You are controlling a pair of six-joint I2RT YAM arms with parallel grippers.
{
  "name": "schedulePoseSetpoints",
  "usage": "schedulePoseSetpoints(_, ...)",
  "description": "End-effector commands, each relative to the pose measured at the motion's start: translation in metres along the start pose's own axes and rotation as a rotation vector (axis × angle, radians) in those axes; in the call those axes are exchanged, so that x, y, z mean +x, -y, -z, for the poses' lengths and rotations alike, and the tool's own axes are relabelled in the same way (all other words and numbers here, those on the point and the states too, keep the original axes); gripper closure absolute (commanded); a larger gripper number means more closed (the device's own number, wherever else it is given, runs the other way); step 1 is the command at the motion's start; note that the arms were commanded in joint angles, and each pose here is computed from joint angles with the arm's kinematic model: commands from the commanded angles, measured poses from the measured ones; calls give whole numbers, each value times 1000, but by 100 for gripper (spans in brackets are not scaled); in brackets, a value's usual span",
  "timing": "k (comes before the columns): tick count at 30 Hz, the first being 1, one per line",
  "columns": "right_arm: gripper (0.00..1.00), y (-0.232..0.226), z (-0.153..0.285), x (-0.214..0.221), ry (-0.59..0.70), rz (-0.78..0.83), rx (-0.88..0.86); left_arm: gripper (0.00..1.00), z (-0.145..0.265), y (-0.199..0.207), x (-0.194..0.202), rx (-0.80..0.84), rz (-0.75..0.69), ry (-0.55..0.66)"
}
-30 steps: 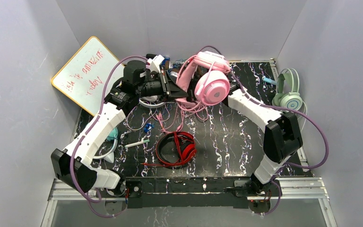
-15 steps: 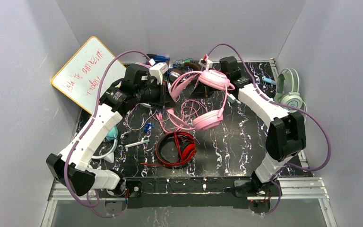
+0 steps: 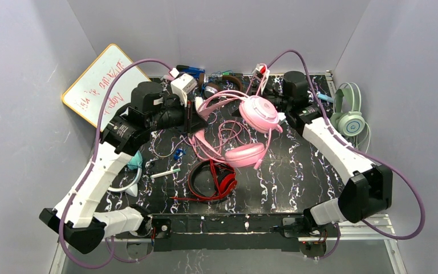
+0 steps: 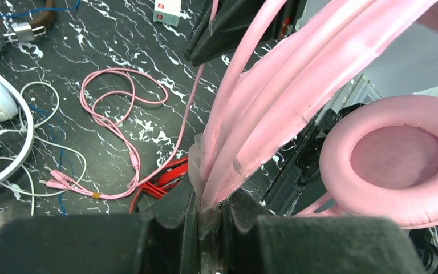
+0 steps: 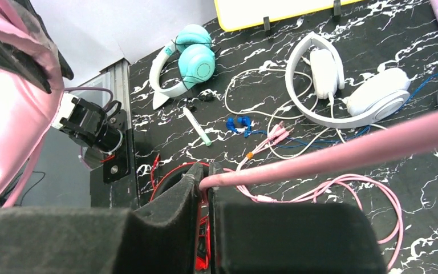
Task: Wrap the headphones
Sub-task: Untie the headphones cable from the headphones, then wrap the headphones cable around the headphones.
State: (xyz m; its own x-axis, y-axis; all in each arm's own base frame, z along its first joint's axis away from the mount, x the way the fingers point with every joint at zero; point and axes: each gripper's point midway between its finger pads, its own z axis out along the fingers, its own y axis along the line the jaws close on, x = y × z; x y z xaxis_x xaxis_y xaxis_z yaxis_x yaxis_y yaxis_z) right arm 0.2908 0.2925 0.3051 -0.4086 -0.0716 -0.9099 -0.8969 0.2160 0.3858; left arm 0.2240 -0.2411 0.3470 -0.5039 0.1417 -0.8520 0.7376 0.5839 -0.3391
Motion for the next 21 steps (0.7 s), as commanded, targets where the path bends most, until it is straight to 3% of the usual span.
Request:
schedulePoseSetpoints(1,78,5,10,-24,116,59,46,100,20,30,-1,103,-72,10)
schedulePoseSetpoints(3,65,3,10,-20,131,58,42,100,23,33,-13,100,-66,59)
schedulePoseSetpoints(6,58,4,10,-10,154,54,33,100,27,34,-39,65,-11,168)
schedulePoseSetpoints(10,57,3,9,3,161,35,12,100,36,40,-69,58,109,280)
schedulePoseSetpoints(15,56,-5,10,6,176,39,-30,100,47,65,-76,173,119,283)
schedulePoseSetpoints(17,48,-11,11,8,173,45,-58,100,50,59,-80,122,163,291)
schedulePoseSetpoints(21,47,-11,8,17,127,-3,-86,100,56,30,-101,-67,347,382)
